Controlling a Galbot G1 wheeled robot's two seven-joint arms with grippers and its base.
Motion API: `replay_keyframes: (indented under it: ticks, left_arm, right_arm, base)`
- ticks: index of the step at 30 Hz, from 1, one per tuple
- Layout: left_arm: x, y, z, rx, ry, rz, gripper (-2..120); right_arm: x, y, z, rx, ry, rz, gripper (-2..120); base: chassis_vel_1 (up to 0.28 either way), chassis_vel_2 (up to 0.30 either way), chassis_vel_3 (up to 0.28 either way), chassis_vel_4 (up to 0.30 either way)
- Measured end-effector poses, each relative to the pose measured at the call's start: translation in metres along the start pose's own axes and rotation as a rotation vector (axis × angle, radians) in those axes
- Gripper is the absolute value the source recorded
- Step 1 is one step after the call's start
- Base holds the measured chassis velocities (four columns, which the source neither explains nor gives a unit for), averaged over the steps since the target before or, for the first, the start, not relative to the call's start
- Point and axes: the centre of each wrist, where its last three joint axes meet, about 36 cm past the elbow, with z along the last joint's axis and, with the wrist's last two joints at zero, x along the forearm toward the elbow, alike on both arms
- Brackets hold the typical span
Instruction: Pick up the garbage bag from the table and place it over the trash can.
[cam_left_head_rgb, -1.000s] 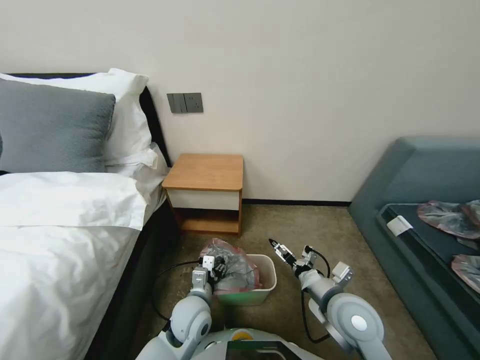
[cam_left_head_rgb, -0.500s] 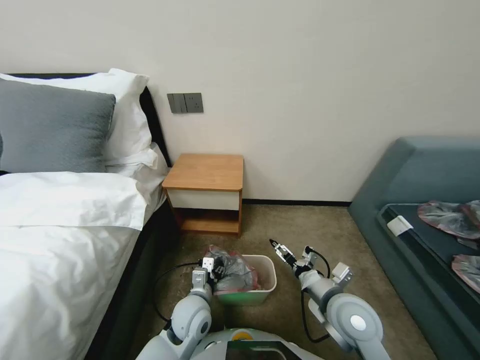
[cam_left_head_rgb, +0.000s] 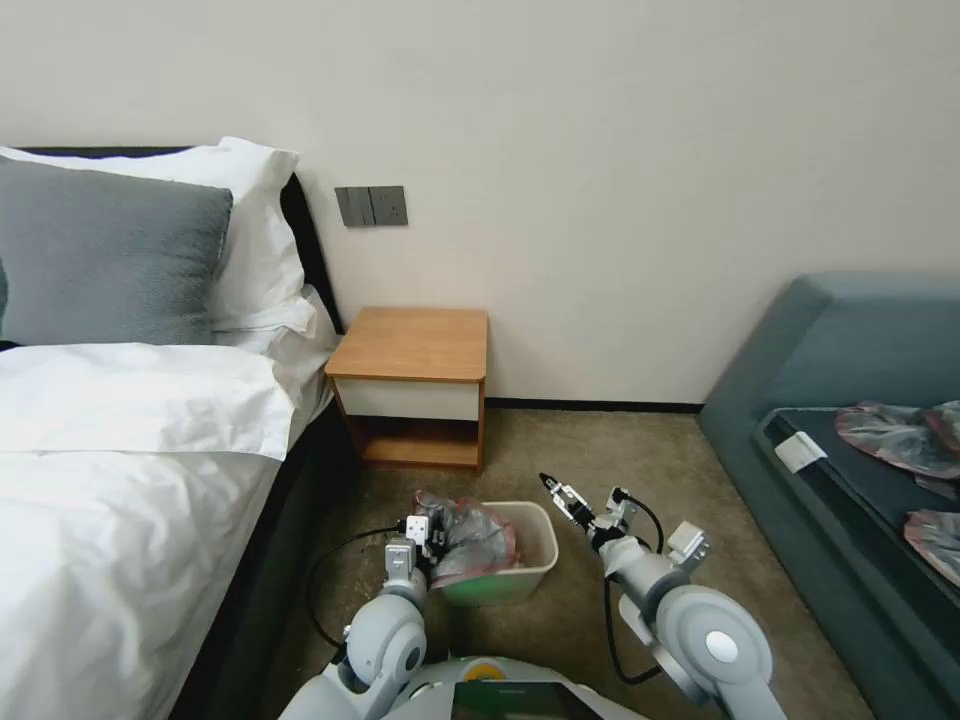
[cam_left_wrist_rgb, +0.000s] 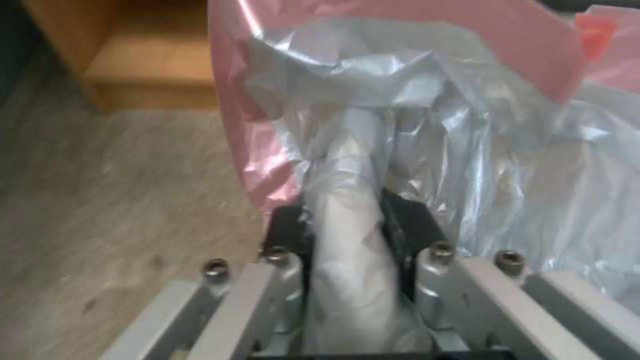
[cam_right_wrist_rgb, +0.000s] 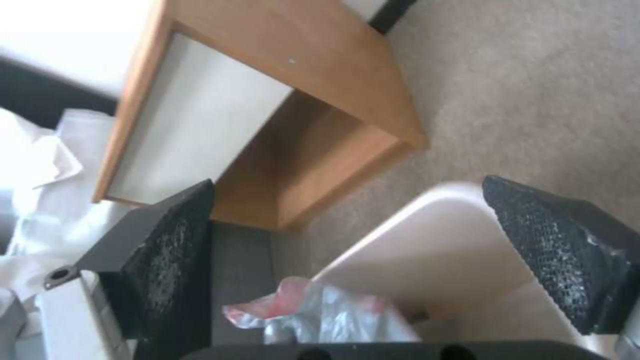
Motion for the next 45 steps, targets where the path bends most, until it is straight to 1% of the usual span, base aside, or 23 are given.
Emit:
replay_keyframes:
  ticks: [1, 2, 3, 4, 6, 8, 9, 12, 13, 14, 16, 17, 20, 21, 23, 24, 27, 34, 37, 44, 45]
  left_arm:
    - [0.000, 0.000, 0.000, 0.000, 0.000, 0.000, 23]
    - [-0.001, 0.000, 0.003, 0.052, -0.086, 0.039, 15]
    - [-0.003, 0.003, 0.004, 0.071, -0.158, 0.063, 11]
    - [-0.003, 0.003, 0.004, 0.071, -0.158, 0.063, 11]
    - [-0.008, 0.009, 0.004, 0.081, -0.261, 0.082, 9]
    - [-0.009, 0.013, 0.002, 0.085, -0.311, 0.088, 9]
    - [-0.009, 0.013, 0.002, 0.085, -0.311, 0.088, 9]
    - [-0.012, 0.022, -0.006, 0.084, -0.404, 0.105, 9]
    - [-0.013, 0.028, -0.010, 0.071, -0.449, 0.110, 9]
    - [-0.013, 0.028, -0.010, 0.071, -0.449, 0.110, 9]
    - [-0.015, 0.035, -0.015, 0.052, -0.501, 0.111, 9]
    - [-0.015, 0.035, -0.015, 0.052, -0.501, 0.111, 9]
    - [-0.016, 0.044, -0.022, 0.031, -0.558, 0.109, 9]
    - [-0.016, 0.044, -0.022, 0.031, -0.558, 0.109, 9]
    - [-0.016, 0.048, -0.023, 0.011, -0.585, 0.101, 9]
    - [-0.016, 0.048, -0.023, 0.011, -0.585, 0.101, 9]
    - [-0.014, 0.053, -0.023, -0.010, -0.614, 0.092, 9]
    - [-0.010, 0.060, -0.022, -0.037, -0.644, 0.090, 9]
    - [-0.009, 0.062, -0.021, -0.047, -0.652, 0.086, 9]
    - [-0.005, 0.063, -0.020, -0.066, -0.661, 0.091, 9]
    - [-0.004, 0.063, -0.018, -0.068, -0.660, 0.092, 9]
  right_arm:
    - [0.000, 0.000, 0.000, 0.000, 0.000, 0.000, 100]
    - [0.003, 0.007, -0.003, 0.012, -0.011, -0.030, 100]
    - [0.003, 0.011, -0.005, 0.028, -0.020, -0.045, 100]
    - [0.003, 0.011, -0.005, 0.028, -0.020, -0.045, 100]
    - [0.004, 0.019, -0.007, 0.068, -0.045, -0.066, 100]
    - [0.006, 0.025, -0.008, 0.104, -0.058, -0.094, 100]
    - [0.006, 0.025, -0.008, 0.104, -0.058, -0.094, 100]
    - [0.010, 0.034, -0.013, 0.214, -0.061, -0.173, 100]
    - [0.008, 0.036, -0.013, 0.290, -0.076, -0.216, 100]
    - [0.008, 0.036, -0.013, 0.290, -0.076, -0.216, 100]
    - [0.000, 0.032, -0.014, 0.426, -0.091, -0.300, 100]
    - [0.000, 0.032, -0.014, 0.426, -0.091, -0.300, 100]
    - [-0.010, 0.027, -0.012, 0.612, -0.075, -0.419, 100]
    - [-0.010, 0.027, -0.012, 0.612, -0.075, -0.419, 100]
    - [-0.016, 0.027, -0.009, 0.693, -0.050, -0.485, 100]
    - [-0.016, 0.027, -0.009, 0.693, -0.050, -0.485, 100]
    - [-0.029, 0.029, 0.000, 0.749, -0.003, -0.537, 100]
    - [-0.056, 0.020, 0.008, 0.758, 0.026, -0.516, 100]
    - [-0.067, 0.018, 0.012, 0.745, 0.025, -0.490, 100]
    - [-0.085, 0.017, 0.019, 0.724, 0.013, -0.479, 100]
    - [-0.089, 0.018, 0.020, 0.724, 0.007, -0.480, 96]
  base:
    - [0.000, 0.000, 0.000, 0.000]
    - [0.000, 0.000, 0.000, 0.000]
    - [0.000, 0.000, 0.000, 0.000]
    - [0.000, 0.000, 0.000, 0.000]
    - [0.000, 0.000, 0.000, 0.000]
    - [0.000, 0.000, 0.000, 0.000]
    - [0.000, 0.000, 0.000, 0.000]
    - [0.000, 0.000, 0.000, 0.000]
    - [0.000, 0.000, 0.000, 0.000]
    - [0.000, 0.000, 0.000, 0.000]
    - [0.000, 0.000, 0.000, 0.000]
    - [0.000, 0.000, 0.000, 0.000]
    - [0.000, 0.000, 0.000, 0.000]
    - [0.000, 0.000, 0.000, 0.000]
    - [0.000, 0.000, 0.000, 0.000]
    - [0.000, 0.000, 0.000, 0.000]
    - [0.000, 0.000, 0.000, 0.000]
    - [0.000, 0.000, 0.000, 0.000]
    - [0.000, 0.000, 0.000, 0.000]
    - [0.000, 0.000, 0.000, 0.000]
    - [0.000, 0.000, 0.000, 0.000]
